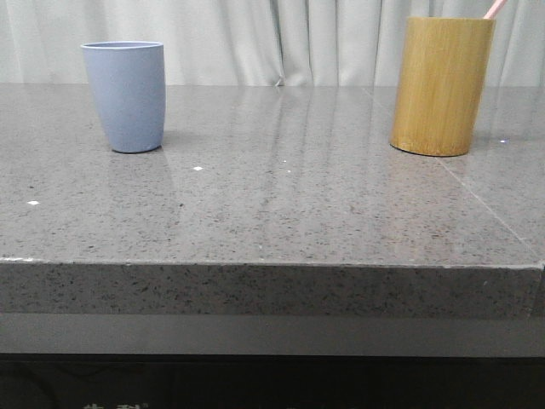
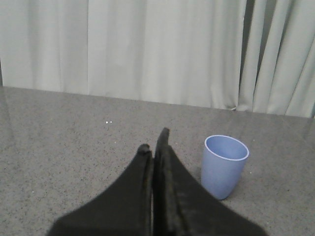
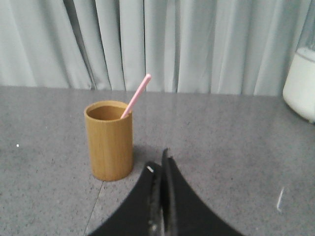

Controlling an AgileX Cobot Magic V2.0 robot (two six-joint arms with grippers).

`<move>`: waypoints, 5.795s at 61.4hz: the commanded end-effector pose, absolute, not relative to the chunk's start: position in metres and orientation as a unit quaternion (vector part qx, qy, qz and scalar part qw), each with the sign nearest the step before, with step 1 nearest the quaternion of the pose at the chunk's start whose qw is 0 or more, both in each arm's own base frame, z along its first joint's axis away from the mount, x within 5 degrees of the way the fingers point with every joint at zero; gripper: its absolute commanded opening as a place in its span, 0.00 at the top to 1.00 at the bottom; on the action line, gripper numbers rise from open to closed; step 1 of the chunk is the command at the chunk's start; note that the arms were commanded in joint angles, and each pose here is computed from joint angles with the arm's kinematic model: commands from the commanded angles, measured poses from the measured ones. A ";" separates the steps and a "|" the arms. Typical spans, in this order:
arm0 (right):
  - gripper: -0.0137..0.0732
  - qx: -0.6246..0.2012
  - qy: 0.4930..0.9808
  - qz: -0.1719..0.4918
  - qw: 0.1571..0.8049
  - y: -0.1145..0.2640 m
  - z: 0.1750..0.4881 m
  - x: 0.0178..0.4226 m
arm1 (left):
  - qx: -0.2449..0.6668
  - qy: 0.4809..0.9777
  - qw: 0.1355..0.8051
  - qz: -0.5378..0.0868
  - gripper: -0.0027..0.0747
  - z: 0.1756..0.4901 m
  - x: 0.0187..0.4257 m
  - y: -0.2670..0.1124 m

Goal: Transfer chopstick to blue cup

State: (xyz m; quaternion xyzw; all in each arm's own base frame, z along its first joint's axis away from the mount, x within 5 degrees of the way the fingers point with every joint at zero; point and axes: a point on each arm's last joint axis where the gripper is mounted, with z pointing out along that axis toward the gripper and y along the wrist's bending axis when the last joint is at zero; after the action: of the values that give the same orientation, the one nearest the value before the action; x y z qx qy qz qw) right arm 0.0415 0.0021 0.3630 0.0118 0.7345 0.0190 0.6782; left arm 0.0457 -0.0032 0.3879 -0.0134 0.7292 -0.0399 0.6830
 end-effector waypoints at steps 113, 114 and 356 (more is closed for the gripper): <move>0.10 -0.043 0.862 0.034 0.504 0.013 0.336 0.127 | 0.147 0.922 0.356 -0.043 0.34 0.390 0.339 -0.102; 0.10 -0.043 0.862 0.034 0.504 0.013 0.336 0.127 | 0.147 0.923 0.354 -0.043 0.34 0.390 0.342 -0.103; 0.10 0.036 0.849 0.170 0.499 -0.011 0.417 0.268 | 0.236 0.861 0.445 -0.077 0.63 0.497 0.224 -0.121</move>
State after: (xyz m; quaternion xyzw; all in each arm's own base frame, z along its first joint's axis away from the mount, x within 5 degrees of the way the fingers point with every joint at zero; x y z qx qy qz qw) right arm 0.2547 -0.0101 0.3961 0.0498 0.8752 0.1556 0.4553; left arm 0.2529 -0.1381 0.4770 0.2445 0.8895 -0.0622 0.3809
